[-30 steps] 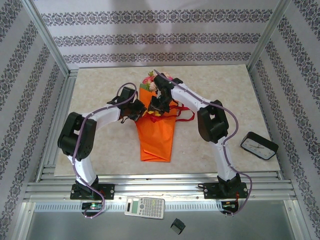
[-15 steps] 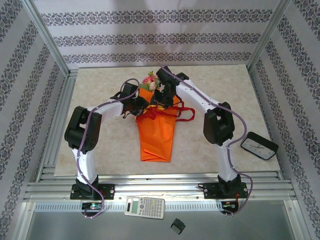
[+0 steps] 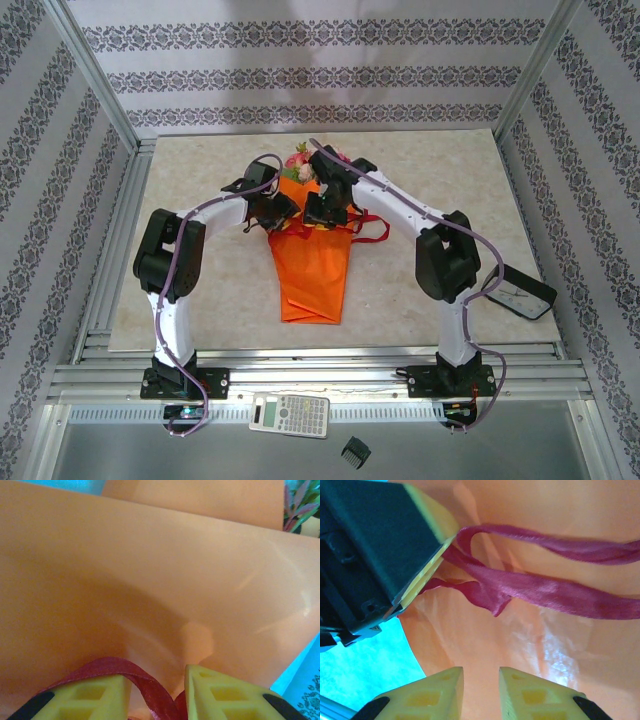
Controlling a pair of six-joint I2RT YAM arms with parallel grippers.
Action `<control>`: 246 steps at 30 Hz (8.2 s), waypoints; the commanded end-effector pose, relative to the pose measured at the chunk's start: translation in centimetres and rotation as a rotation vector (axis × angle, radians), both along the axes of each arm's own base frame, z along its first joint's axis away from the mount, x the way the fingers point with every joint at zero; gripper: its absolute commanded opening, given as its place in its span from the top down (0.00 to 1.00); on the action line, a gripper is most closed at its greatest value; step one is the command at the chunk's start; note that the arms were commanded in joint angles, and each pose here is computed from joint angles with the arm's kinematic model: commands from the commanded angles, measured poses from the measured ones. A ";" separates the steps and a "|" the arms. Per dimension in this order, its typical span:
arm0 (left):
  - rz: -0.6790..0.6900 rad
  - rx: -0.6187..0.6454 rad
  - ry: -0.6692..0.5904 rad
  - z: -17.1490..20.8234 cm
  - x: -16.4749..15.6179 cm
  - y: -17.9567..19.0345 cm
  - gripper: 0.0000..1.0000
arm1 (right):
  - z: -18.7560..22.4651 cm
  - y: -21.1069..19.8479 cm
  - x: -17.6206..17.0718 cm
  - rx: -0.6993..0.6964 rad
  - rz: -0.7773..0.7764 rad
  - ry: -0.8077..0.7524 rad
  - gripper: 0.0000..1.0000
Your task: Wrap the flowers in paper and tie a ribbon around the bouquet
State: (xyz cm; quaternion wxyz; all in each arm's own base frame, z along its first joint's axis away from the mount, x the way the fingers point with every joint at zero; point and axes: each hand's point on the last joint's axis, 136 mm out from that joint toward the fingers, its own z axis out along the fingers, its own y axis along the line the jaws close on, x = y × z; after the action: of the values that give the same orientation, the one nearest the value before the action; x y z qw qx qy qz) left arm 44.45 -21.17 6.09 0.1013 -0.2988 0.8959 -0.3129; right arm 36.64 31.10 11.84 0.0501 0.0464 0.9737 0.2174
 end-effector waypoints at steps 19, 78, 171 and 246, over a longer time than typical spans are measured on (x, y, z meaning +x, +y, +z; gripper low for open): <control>0.021 -0.097 0.017 0.9 -2.5 -1.1 0.34 | -0.4 -2.9 0.9 0.009 -0.153 -0.018 0.65; -0.839 0.614 -0.245 0.0 -8.8 -2.1 1.00 | 1.6 -10.4 3.6 0.024 -0.394 -0.067 0.68; -0.790 0.512 -0.175 -2.1 -9.9 0.1 0.59 | -3.3 -5.0 8.0 0.132 -0.554 0.105 1.00; 0.207 0.168 -0.345 9.9 -8.7 17.4 1.00 | -3.4 -22.1 10.5 -0.213 -0.699 -0.025 1.00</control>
State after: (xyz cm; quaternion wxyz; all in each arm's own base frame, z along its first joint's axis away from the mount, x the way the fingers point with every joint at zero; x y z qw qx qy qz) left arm 33.47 -5.61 14.05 0.2756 -0.2773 0.8835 -0.2579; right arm 45.64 11.42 4.19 0.0889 0.3693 0.9206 0.0903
